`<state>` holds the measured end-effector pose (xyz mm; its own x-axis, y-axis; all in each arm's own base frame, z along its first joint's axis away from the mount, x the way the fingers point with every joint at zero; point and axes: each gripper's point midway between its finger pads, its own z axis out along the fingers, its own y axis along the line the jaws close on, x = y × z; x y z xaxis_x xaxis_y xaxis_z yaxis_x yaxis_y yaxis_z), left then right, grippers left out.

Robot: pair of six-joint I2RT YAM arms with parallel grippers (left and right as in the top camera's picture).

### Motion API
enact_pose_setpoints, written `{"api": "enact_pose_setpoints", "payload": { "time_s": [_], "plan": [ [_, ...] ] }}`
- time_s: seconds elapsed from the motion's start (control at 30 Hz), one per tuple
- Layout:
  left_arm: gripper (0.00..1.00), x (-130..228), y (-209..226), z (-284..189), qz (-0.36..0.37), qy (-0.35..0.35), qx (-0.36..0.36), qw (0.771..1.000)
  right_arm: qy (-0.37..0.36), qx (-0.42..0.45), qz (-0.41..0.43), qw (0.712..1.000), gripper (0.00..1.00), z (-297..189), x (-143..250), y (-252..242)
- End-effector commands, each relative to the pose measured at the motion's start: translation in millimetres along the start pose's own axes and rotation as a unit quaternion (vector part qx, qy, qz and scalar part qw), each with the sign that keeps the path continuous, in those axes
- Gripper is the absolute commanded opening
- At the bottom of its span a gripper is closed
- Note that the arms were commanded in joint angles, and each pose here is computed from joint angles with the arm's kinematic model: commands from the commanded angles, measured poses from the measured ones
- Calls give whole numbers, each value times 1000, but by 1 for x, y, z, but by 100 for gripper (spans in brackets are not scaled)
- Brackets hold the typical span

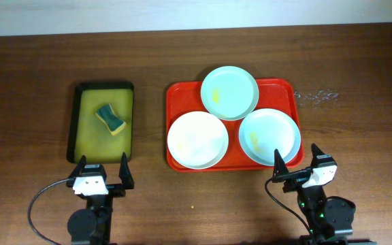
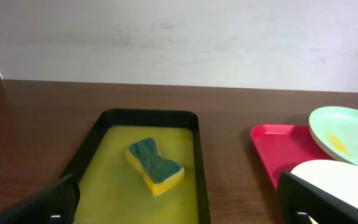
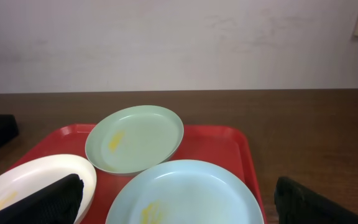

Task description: Clean dirty plates on tray and stack at the side

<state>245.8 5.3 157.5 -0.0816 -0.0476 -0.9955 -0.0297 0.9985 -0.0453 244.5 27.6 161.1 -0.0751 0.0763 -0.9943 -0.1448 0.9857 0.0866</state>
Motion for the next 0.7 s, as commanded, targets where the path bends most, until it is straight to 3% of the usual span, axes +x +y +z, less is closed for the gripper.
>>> {"api": "enact_pose_setpoints", "payload": {
  "time_s": [0.0, 0.23, 0.37, 0.43, 0.53, 0.6, 0.67],
  "plan": [
    [99, 2, 1, 0, -1, 0, -4, 1000, 4, 0, 2, 1000, 99, 0, 4, 0],
    [99, 1, 3, 0, -4, -1, -10, 1000, 4, 0, 2, 1000, 99, 0, 3, 0],
    [99, -17, -44, -6, -4, -35, 128, 991, 4, 0, 2, 1000, 99, 0, 4, 0],
    [99, -45, -71, -19, 12, -96, 207, 973, 4, 0, 2, 1000, 99, 0, 3, 0],
    [99, -112, -80, -49, 46, -245, 229, 941, 4, 0, 2, 1000, 99, 0, 3, 0],
    [99, -138, -78, -60, 53, -283, 219, 932, 4, 0, 2, 1000, 98, 0, 4, 0],
    [99, -153, -76, -58, 50, -264, 211, 940, 4, 0, 2, 1000, 99, 0, 4, 0]
  ]
}}
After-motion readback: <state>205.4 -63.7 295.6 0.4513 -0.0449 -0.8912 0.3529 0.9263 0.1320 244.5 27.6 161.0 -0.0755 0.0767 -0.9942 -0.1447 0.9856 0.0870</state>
